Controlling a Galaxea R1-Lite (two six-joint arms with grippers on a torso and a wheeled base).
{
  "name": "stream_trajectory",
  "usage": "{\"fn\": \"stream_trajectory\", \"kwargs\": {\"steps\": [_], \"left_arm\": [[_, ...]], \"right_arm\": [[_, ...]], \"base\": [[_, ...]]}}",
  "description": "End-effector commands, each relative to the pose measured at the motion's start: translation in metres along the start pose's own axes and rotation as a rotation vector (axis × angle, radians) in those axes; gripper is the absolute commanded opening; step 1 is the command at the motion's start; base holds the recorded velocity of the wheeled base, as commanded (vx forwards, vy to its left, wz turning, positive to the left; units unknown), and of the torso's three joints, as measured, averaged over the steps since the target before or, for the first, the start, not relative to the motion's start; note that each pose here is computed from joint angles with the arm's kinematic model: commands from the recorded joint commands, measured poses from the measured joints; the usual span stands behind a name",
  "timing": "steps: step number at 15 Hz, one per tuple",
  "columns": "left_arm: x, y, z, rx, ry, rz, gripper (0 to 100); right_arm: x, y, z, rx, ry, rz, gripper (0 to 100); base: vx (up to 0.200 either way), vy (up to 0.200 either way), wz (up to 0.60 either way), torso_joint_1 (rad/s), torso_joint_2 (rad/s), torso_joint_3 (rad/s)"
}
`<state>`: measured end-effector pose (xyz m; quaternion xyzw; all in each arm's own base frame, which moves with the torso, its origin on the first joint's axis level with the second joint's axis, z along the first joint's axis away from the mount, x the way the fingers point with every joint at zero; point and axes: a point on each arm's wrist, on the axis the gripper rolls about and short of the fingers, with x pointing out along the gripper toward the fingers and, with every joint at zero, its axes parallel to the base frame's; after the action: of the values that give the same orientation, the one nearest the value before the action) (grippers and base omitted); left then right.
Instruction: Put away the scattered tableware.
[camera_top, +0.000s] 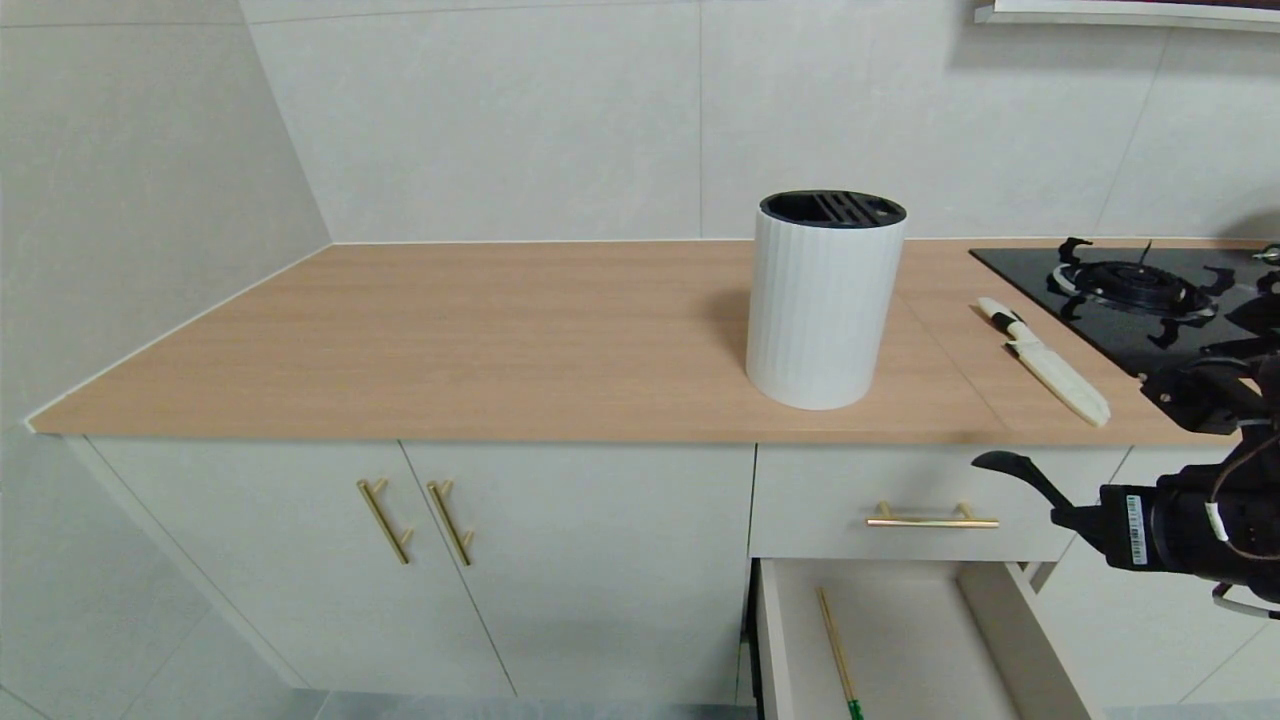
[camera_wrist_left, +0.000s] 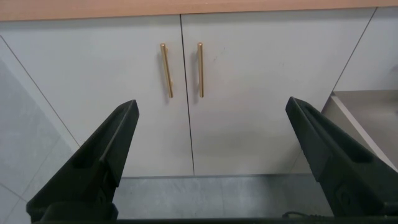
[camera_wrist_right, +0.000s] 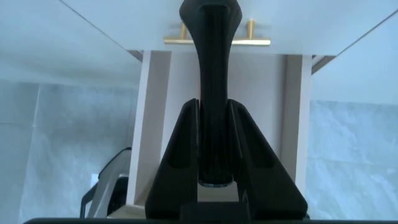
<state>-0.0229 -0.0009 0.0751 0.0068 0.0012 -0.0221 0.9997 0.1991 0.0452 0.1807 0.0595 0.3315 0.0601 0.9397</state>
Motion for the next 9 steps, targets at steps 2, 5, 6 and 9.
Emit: {"fn": "stream_trajectory", "kwargs": {"steps": [2, 5, 6, 9], "left_arm": [[0.0, 0.0, 0.0, 0.0, 0.0, 0.0, 100], [0.0, 0.0, 0.0, 0.0, 0.0, 0.0, 100], [0.0, 0.0, 0.0, 0.0, 0.0, 0.0, 100], [0.0, 0.0, 0.0, 0.0, 0.0, 0.0, 100]], "right_arm": [[0.005, 0.0, -0.002, -0.001, 0.02, -0.003, 0], [0.017, -0.001, -0.005, -0.004, 0.068, -0.014, 0], [0.019, -0.001, -0.007, -0.005, 0.079, -0.016, 0], [0.024, -0.001, -0.008, -0.006, 0.097, -0.02, 0]], "base": [[0.0, 0.0, 0.0, 0.0, 0.0, 0.0], [0.0, 0.0, 0.0, 0.0, 0.0, 0.0], [0.0, 0.0, 0.0, 0.0, 0.0, 0.0], [0.0, 0.0, 0.0, -0.142, 0.32, 0.183]]}}
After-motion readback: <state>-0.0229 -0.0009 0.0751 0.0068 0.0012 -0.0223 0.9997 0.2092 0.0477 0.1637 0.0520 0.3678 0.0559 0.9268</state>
